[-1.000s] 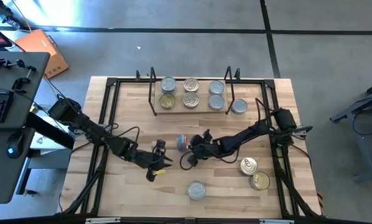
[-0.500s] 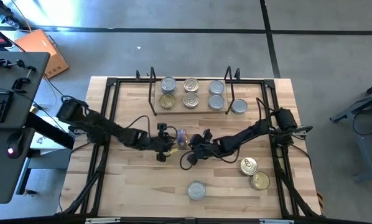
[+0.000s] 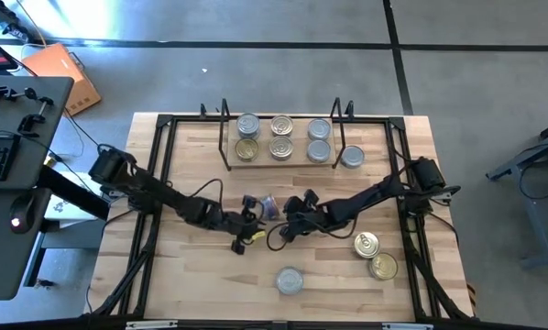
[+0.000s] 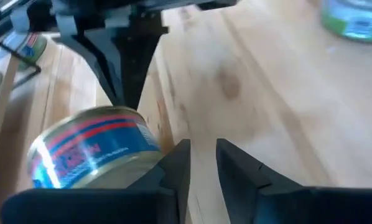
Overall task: Stack canned seafood by type on shelf
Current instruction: Stack the left blue tuna can on top of the blue tuna can on the shelf
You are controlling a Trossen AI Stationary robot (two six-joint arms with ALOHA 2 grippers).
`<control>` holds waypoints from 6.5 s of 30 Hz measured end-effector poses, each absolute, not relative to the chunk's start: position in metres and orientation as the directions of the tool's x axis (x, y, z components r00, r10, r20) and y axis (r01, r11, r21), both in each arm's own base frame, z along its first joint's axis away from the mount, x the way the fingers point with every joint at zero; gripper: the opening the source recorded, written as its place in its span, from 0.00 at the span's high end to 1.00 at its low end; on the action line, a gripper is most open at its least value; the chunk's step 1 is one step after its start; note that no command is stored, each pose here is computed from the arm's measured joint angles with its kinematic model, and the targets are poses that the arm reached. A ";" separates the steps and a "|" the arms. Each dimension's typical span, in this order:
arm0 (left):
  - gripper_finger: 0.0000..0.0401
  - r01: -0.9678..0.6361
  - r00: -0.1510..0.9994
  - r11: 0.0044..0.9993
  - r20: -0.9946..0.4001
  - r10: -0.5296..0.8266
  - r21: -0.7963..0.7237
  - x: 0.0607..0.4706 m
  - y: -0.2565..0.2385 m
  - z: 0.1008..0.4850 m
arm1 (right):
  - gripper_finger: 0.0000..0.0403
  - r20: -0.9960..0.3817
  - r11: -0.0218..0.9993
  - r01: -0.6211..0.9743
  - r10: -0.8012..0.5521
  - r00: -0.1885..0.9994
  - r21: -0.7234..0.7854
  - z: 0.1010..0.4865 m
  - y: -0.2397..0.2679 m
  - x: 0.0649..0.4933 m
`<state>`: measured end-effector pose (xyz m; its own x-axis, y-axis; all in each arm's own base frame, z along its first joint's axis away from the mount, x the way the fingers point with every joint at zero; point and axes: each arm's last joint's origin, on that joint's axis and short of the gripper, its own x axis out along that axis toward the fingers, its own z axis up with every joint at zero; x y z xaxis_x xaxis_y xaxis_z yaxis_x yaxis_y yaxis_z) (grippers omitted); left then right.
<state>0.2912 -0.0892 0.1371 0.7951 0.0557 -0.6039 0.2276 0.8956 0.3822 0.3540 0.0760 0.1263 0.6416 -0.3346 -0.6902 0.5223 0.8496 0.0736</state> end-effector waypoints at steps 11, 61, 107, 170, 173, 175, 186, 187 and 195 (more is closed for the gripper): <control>0.45 0.361 0.676 0.781 -0.720 0.157 0.509 0.319 -0.064 0.194 | 1.00 -0.699 0.864 0.497 -0.303 0.648 0.086 0.128 0.083 0.352; 0.29 0.776 0.529 0.323 -0.838 0.132 0.541 0.370 -0.042 0.191 | 1.00 -0.761 0.892 0.422 -0.159 0.629 0.162 0.124 0.123 0.336; 0.97 0.521 0.422 0.790 -0.902 0.091 0.324 0.348 -0.011 0.175 | 1.00 -0.728 0.807 0.590 -0.396 0.559 0.014 0.117 0.104 0.333; 1.00 0.352 0.639 0.890 -0.769 -0.004 0.288 0.323 -0.095 0.136 | 1.00 -0.730 0.801 0.586 -0.474 0.493 -0.124 0.142 0.095 0.351; 1.00 0.308 0.614 0.913 -0.789 0.025 0.269 0.316 -0.092 0.144 | 1.00 -0.743 0.786 0.610 -0.466 0.480 -0.099 0.129 0.096 0.342; 1.00 0.270 0.599 0.926 -0.799 0.054 0.265 0.316 -0.086 0.143 | 1.00 -0.746 0.787 0.614 -0.443 0.498 -0.057 0.119 0.096 0.337; 1.00 0.261 0.641 0.941 -0.767 -0.001 0.217 0.337 -0.079 0.112 | 1.00 -0.626 0.827 0.551 -0.371 0.686 0.114 0.104 0.091 0.340; 1.00 0.260 0.648 0.941 -0.761 -0.003 0.217 0.338 -0.079 0.110 | 1.00 -0.622 0.827 0.551 -0.375 0.687 0.110 0.106 0.090 0.343; 1.00 0.238 0.688 0.946 -0.726 -0.002 0.222 0.345 -0.080 0.103 | 1.00 -0.633 0.842 0.536 -0.386 0.671 0.055 0.132 0.094 0.362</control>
